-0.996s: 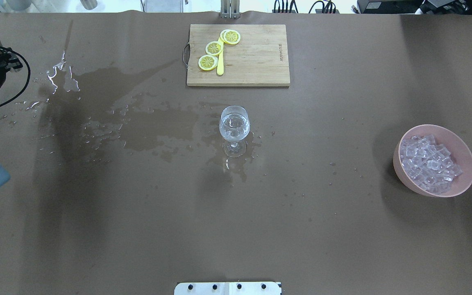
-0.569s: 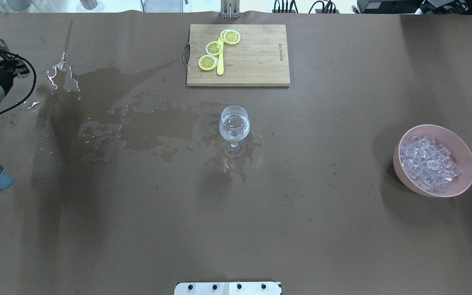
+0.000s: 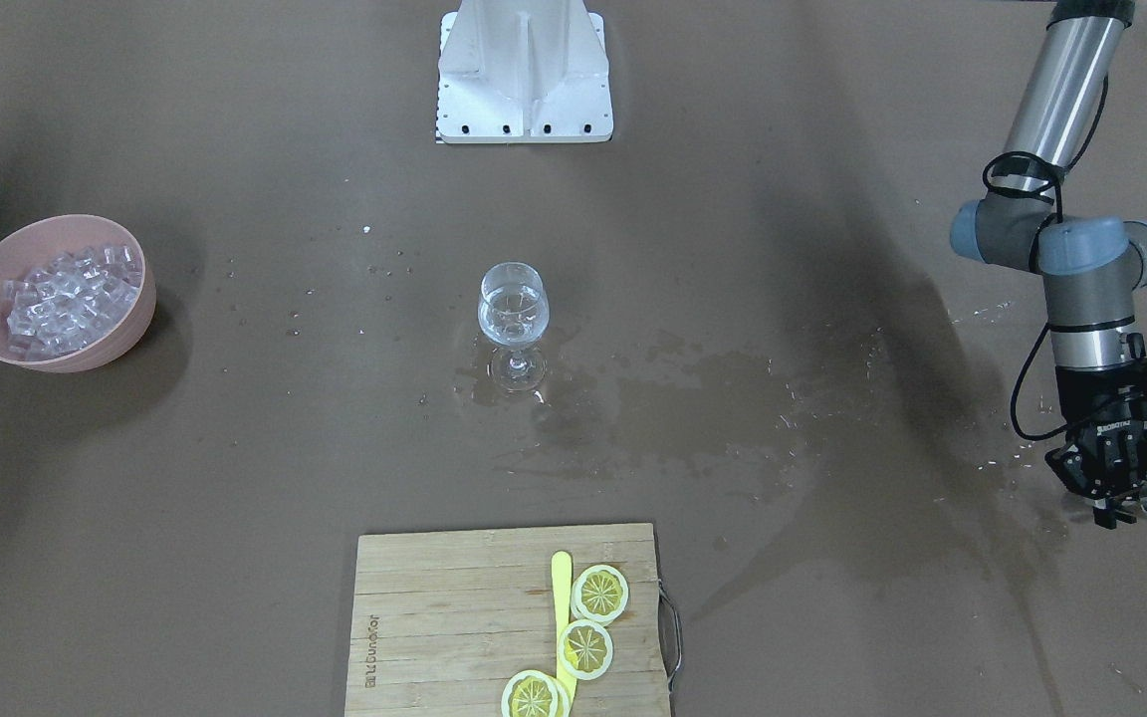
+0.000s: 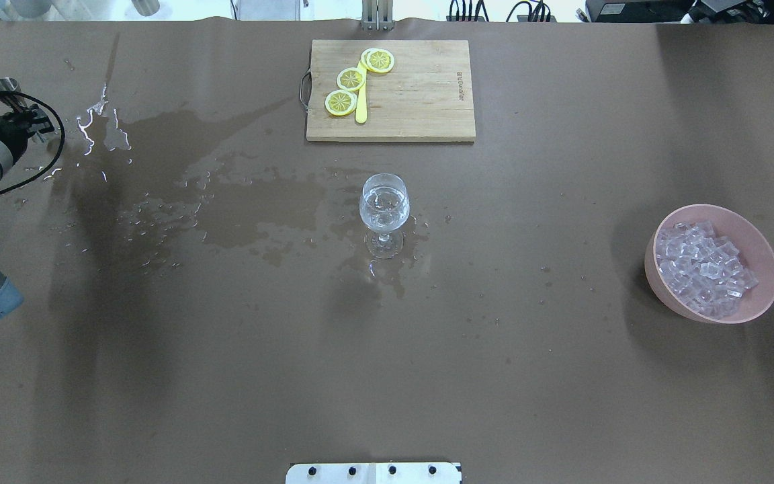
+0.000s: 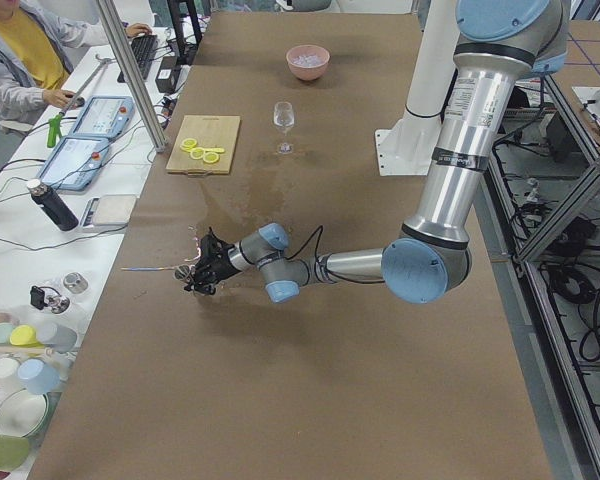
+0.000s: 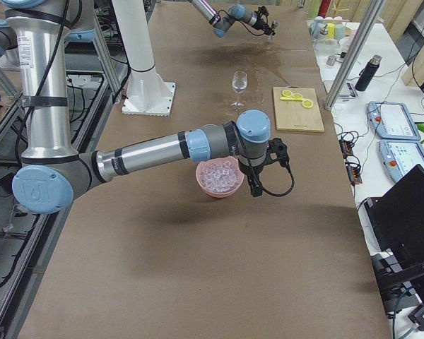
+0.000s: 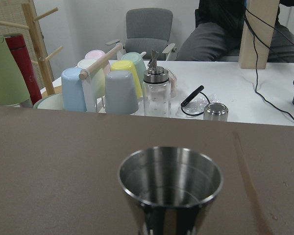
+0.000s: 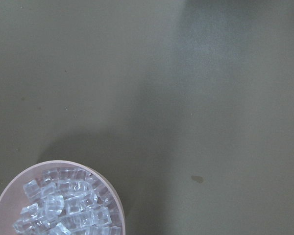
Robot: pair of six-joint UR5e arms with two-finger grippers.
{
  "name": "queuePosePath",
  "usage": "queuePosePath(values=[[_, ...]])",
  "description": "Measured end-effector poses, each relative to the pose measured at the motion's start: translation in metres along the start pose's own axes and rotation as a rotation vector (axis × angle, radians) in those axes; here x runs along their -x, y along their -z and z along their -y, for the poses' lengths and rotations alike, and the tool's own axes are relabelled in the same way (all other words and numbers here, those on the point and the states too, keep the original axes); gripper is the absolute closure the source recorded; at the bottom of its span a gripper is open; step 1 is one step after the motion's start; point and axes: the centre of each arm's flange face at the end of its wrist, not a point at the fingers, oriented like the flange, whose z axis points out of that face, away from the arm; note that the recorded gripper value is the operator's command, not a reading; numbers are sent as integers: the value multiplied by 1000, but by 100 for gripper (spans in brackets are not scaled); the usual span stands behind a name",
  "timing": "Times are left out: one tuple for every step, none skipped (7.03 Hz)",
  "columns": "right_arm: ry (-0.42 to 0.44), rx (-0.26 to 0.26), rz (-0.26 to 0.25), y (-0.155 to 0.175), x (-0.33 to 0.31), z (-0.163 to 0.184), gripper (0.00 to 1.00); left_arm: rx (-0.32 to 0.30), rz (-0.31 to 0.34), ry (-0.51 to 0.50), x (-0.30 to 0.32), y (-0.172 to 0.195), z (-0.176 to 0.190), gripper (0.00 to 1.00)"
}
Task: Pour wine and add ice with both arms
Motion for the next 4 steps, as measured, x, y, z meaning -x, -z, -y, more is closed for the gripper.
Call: queuePosePath(values=[[0,0,0,0,0,0,0,6,1,-2,0,0,-1,100],[0,0,0,0,0,0,0,8,1,-3,-1,0,-1,57],[-1,0,0,0,0,0,0,10,0,-4,-1,0,-1,2],[-1,0,1,0,0,0,0,16,-5,-4,-1,1,-2,2]])
